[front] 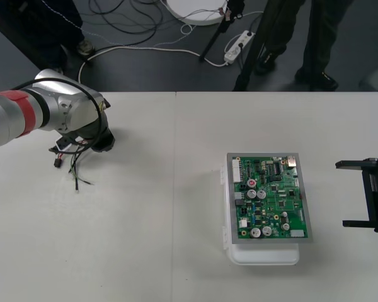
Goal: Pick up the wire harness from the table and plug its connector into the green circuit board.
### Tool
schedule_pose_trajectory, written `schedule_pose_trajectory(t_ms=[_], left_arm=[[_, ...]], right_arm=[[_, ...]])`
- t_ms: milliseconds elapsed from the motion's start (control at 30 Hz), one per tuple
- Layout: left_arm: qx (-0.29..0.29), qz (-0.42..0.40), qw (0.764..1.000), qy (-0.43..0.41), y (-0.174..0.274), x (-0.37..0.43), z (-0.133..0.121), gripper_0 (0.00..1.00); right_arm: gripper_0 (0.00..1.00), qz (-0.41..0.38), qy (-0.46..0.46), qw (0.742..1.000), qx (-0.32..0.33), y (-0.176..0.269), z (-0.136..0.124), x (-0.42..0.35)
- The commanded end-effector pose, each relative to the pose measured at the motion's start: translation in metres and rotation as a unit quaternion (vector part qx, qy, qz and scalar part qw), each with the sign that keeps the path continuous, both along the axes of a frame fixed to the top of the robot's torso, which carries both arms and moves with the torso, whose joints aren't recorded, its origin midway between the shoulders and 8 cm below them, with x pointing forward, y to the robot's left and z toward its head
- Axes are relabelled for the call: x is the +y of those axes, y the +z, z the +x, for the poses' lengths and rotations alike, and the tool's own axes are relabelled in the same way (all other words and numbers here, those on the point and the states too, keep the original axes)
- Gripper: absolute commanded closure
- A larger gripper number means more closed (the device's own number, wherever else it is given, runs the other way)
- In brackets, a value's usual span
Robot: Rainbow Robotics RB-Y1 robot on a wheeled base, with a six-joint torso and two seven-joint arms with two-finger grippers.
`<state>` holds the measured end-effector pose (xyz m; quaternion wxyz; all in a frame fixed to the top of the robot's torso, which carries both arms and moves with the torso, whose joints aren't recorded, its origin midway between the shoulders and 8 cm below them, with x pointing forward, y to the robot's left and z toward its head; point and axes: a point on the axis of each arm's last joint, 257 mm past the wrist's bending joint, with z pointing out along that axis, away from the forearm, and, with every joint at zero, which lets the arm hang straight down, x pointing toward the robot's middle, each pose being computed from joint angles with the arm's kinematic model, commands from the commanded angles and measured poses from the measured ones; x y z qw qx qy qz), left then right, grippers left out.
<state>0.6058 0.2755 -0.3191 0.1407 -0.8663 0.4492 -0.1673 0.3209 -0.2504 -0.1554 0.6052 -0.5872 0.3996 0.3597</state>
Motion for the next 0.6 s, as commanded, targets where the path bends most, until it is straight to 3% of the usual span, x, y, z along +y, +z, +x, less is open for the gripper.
schedule_pose_trajectory(t_ms=[33,100,600], left_arm=[[-0.004,0.035,0.997,-0.067,-0.011,0.000,0.002,0.93],[-0.004,0.039,0.997,-0.070,-0.010,0.001,0.002,1.00],[-0.015,0.048,0.997,-0.066,-0.006,0.012,0.008,1.00]], right_arm=[[0.00,0.009,0.005,0.999,-0.033,0.011,0.004,0.004],[0.00,0.010,0.005,0.999,-0.033,0.011,0.005,0.003],[0.00,0.015,0.006,1.000,-0.021,0.012,0.004,0.006]])
